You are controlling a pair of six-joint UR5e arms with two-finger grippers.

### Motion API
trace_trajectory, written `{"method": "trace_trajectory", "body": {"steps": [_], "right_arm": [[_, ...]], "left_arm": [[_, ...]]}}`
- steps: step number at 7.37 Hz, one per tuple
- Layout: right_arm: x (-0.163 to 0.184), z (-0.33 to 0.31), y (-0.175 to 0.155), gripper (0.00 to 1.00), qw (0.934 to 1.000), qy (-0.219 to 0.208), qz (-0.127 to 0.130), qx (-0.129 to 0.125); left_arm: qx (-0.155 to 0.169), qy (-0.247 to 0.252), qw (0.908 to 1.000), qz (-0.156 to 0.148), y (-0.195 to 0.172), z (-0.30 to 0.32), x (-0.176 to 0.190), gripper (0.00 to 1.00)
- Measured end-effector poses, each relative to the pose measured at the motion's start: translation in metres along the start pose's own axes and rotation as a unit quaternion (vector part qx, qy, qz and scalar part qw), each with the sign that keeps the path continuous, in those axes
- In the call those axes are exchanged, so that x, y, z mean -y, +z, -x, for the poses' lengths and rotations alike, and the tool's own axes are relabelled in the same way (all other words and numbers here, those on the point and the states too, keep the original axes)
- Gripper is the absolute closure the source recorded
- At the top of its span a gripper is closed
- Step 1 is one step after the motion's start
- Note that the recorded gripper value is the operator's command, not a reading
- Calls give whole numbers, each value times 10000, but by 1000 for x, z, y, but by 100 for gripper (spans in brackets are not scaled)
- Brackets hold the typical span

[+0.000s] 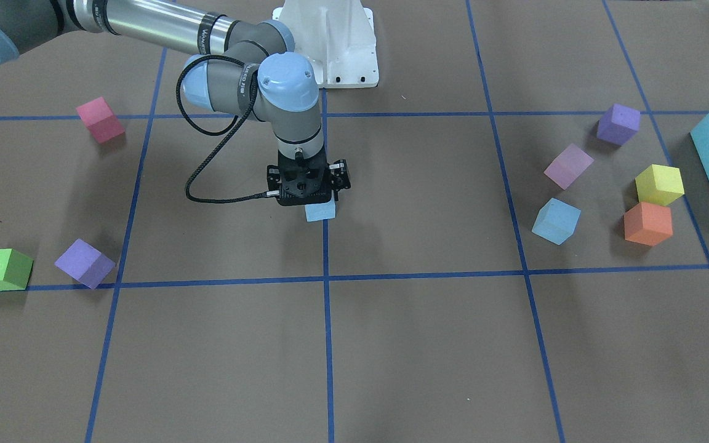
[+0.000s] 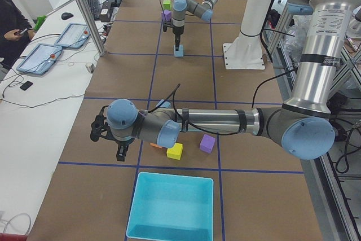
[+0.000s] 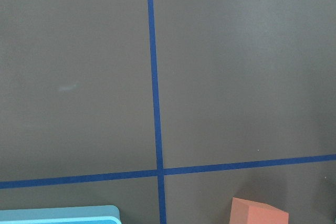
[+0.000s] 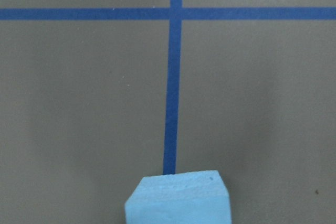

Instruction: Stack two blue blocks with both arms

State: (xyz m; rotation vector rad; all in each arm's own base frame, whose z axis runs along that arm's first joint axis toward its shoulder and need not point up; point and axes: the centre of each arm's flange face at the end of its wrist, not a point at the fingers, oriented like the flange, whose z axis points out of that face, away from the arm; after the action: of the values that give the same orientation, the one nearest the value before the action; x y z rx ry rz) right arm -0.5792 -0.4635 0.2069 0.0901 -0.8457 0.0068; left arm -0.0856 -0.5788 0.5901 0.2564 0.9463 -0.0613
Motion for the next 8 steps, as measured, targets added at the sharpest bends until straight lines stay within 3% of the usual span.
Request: {"method": "trace_trajectory", "body": {"steps": [2, 4, 6, 8], "right_arm": [[49, -70, -33, 0, 9998, -134, 99, 102], [89, -150, -67, 0, 9993, -246, 173, 214], [124, -217, -103, 0, 9990, -214, 179, 351], [143, -273, -121, 0, 9988, -337, 149, 322]], "left_arm": [[-99, 185, 9998, 20, 10, -59, 21, 2], [-24, 780, 9969, 75, 37, -130, 32, 2], [222, 1549, 9876, 146, 81, -212, 18, 2], [270, 1996, 9792, 247, 112, -263, -7, 2]]}}
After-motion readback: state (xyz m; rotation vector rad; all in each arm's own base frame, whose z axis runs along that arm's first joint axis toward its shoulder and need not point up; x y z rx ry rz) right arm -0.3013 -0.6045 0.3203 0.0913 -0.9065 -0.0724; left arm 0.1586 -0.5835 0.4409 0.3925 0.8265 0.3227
